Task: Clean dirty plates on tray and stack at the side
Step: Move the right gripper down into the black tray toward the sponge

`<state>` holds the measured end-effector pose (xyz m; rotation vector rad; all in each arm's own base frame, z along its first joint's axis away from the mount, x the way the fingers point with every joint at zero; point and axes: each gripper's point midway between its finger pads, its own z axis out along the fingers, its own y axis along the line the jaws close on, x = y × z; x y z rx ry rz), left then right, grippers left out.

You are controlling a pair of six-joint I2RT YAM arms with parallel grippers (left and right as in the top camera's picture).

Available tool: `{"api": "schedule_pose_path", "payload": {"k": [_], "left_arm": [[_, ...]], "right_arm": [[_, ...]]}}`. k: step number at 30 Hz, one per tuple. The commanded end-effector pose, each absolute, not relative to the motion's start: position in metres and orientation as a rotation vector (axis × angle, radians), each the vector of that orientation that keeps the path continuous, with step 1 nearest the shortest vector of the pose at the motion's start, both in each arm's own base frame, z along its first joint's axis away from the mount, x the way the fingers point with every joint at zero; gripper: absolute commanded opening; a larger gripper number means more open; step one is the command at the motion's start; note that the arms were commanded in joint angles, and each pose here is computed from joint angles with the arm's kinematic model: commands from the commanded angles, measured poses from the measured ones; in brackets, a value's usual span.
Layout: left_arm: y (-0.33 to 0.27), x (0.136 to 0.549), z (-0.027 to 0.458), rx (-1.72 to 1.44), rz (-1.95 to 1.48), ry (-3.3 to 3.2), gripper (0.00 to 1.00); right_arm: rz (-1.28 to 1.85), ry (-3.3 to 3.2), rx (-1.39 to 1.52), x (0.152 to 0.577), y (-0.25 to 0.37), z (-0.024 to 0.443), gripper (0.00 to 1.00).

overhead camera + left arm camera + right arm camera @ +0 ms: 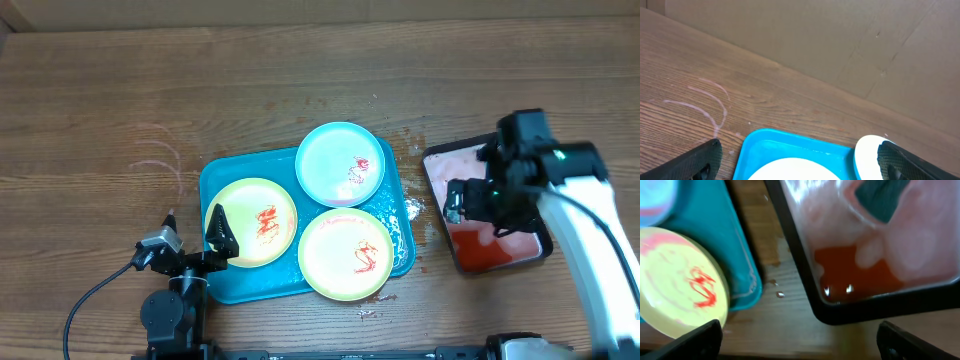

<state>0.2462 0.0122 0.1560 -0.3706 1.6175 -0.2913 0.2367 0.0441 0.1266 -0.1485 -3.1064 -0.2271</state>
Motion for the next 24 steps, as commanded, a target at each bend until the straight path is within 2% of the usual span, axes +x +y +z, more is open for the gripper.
{"api": "schedule_pose_path", "payload": {"k": [1,7,24], "left_arm": [[0.012,0.246,0.156,-0.359,-0.282,1.613,1.00],[0.012,0.246,0.156,-0.359,-0.282,1.613,1.00],[0.006,0.246,0.158,-0.346,-0.322,1.614,0.99]], "right_arm": [[-0.255,-3.027,-0.156,0.239,0.050,0.112,1.00],[-0.461,-3.000,-0.159,0.252,0.073,0.107,1.00],[-0.469,-3.025,-0.154,0.258,0.074,0.107,1.00]]}}
